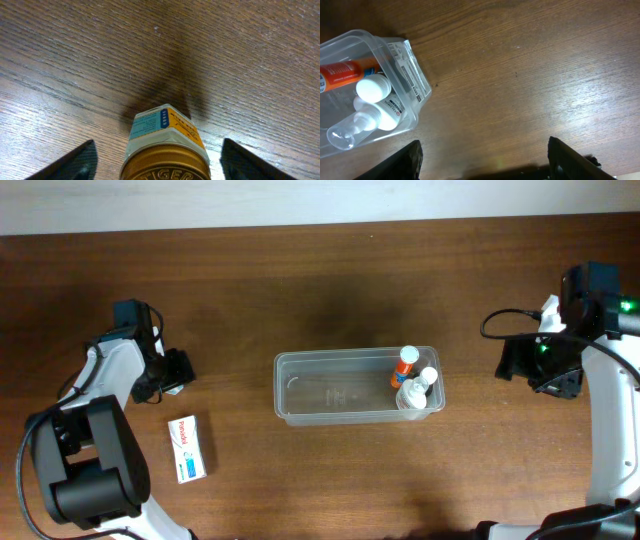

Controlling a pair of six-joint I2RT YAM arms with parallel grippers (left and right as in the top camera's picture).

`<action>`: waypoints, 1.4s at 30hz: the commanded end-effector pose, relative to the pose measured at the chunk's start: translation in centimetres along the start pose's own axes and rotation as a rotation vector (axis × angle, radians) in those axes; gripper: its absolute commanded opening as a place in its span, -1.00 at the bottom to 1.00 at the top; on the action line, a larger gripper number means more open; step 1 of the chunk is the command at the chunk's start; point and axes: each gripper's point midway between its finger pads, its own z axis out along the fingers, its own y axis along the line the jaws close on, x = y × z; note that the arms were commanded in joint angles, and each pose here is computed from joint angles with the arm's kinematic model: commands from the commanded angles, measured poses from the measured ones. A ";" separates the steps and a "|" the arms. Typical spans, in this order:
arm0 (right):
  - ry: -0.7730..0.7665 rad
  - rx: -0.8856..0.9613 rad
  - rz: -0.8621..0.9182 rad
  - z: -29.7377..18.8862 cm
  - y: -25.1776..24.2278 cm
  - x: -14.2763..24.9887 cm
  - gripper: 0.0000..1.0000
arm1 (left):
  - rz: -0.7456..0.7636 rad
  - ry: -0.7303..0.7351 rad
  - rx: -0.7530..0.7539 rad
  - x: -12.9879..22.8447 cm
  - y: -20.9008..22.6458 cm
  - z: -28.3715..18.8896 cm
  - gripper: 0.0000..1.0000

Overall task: Pack container
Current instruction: 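Grasp the gold-lidded jar with the left gripper, then place the gold-lidded jar into the container and release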

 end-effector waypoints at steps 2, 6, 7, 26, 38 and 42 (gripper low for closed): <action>0.006 -0.008 -0.007 0.2 0.0 0.0 0.43 | -0.014 -0.010 0.012 -0.6 -0.1 -0.1 0.09; 0.006 -0.008 -0.007 0.2 0.0 0.1 0.43 | -0.014 -0.009 0.011 -0.6 -0.1 -0.1 -0.20; 0.006 -0.008 -0.007 0.2 0.0 0.1 0.43 | -0.014 -0.009 0.011 -0.6 -0.1 -0.1 -0.24; 0.005 -0.009 -0.006 0.2 0.0 0.0 0.43 | 0.312 -0.332 0.253 1.6 -13.0 -18.9 -0.59; 0.008 -0.016 -0.006 0.2 0.1 0.1 0.43 | 0.612 -0.208 0.390 13.6 -26.7 -17.9 -0.60; 0.009 -0.016 -0.006 0.2 0.1 0.1 0.43 | 0.648 -0.156 0.394 16.0 -30.9 -14.0 -0.59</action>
